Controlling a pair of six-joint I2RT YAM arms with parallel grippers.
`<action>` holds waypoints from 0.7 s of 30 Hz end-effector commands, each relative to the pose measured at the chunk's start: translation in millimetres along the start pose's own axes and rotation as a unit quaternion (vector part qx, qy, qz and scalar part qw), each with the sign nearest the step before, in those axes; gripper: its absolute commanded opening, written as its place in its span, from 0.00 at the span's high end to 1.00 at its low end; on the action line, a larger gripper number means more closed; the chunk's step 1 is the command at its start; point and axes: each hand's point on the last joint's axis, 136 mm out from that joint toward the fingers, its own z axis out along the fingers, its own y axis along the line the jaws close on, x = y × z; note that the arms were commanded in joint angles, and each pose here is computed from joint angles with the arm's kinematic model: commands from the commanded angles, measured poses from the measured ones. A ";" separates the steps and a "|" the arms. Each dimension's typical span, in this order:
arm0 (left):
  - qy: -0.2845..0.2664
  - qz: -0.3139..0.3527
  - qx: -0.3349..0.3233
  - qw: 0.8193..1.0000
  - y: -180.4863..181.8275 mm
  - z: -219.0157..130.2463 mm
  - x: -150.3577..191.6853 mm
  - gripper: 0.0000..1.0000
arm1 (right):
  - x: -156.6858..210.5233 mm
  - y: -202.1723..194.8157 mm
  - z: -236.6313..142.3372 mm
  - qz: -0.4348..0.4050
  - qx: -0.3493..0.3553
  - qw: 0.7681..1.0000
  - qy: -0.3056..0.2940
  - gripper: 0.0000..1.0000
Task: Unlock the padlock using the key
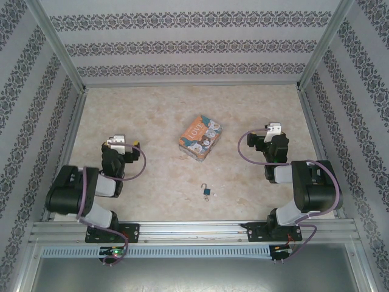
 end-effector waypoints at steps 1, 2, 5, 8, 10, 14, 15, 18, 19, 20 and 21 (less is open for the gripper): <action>-0.071 -0.019 0.008 0.997 0.3 0.1 -25.2 0.01 | -9.4 -0.8 0.5 0.005 0.003 1.000 -0.013 0.01; -0.071 -0.016 0.015 0.997 -2.6 1.6 -26.1 0.01 | -9.2 -0.8 0.8 0.004 0.003 1.000 -0.012 0.02; -0.054 -0.025 -0.010 0.998 6.4 7.6 -24.6 0.01 | -9.2 -0.8 0.8 0.004 0.003 1.000 -0.012 0.02; -0.002 -0.045 -0.043 0.998 19.7 25.0 -19.2 0.01 | -9.1 -0.9 0.8 0.005 0.004 1.000 -0.012 0.02; 0.024 -0.027 -0.017 0.999 9.1 35.8 -18.5 0.01 | -9.9 -0.5 0.7 0.003 0.003 1.000 -0.013 0.02; 0.022 -0.026 -0.011 0.999 6.8 35.2 -18.4 0.01 | -9.9 3.4 1.1 -0.003 -0.004 1.000 -0.012 0.02; 0.021 -0.026 -0.012 0.999 7.2 35.3 -18.7 0.01 | -9.4 3.8 1.0 -0.004 -0.004 1.000 -0.010 0.02; 0.021 -0.026 -0.012 0.999 7.2 35.0 -18.4 0.01 | -9.5 3.9 1.0 -0.006 -0.001 1.000 -0.010 0.02; 0.020 -0.026 -0.012 0.999 7.2 35.0 -18.8 0.01 | -9.1 3.9 1.1 -0.007 0.000 1.000 -0.010 0.02; 0.022 -0.025 -0.010 0.999 6.3 35.4 -18.1 0.01 | -9.5 4.2 1.3 -0.007 -0.001 1.000 -0.010 0.02; 0.022 -0.025 -0.009 0.999 6.0 35.6 -18.8 0.01 | -9.2 4.1 1.4 -0.007 0.000 1.000 -0.010 0.02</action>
